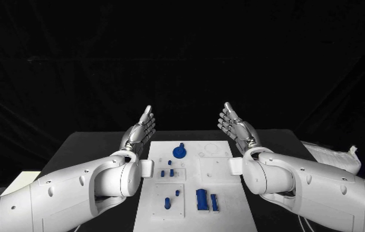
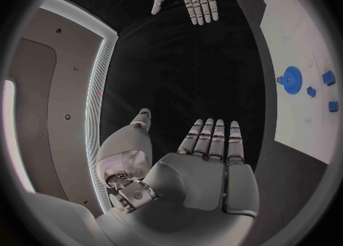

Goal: Assemble the parts on the task board

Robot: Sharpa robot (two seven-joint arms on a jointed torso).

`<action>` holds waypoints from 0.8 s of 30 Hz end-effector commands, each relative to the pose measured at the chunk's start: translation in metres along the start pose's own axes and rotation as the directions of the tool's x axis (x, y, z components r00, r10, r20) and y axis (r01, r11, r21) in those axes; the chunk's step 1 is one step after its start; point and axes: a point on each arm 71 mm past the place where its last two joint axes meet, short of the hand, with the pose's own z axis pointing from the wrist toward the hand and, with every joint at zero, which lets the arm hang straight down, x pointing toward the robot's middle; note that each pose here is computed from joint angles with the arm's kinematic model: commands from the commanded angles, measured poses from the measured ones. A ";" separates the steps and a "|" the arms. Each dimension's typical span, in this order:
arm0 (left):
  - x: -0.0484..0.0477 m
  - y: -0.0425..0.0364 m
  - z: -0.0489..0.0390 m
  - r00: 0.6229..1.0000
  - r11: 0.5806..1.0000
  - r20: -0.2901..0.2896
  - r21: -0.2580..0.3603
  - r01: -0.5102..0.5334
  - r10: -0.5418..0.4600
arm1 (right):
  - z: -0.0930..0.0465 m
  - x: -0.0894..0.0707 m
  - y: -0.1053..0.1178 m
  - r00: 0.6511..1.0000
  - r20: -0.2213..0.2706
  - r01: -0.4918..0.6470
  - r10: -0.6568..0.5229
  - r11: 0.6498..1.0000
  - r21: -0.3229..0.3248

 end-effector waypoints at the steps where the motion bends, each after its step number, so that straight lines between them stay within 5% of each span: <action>1: -0.0018 -0.0064 -0.0026 0.995 0.994 0.062 0.074 -0.079 0.075 | -0.001 -0.004 0.002 0.997 0.075 0.009 -0.008 1.000 -0.018; 24: -0.0018 -0.0064 -0.0026 0.995 0.994 0.062 0.075 -0.079 0.075 | -0.001 -0.004 0.002 0.997 0.075 0.009 -0.008 1.000 -0.018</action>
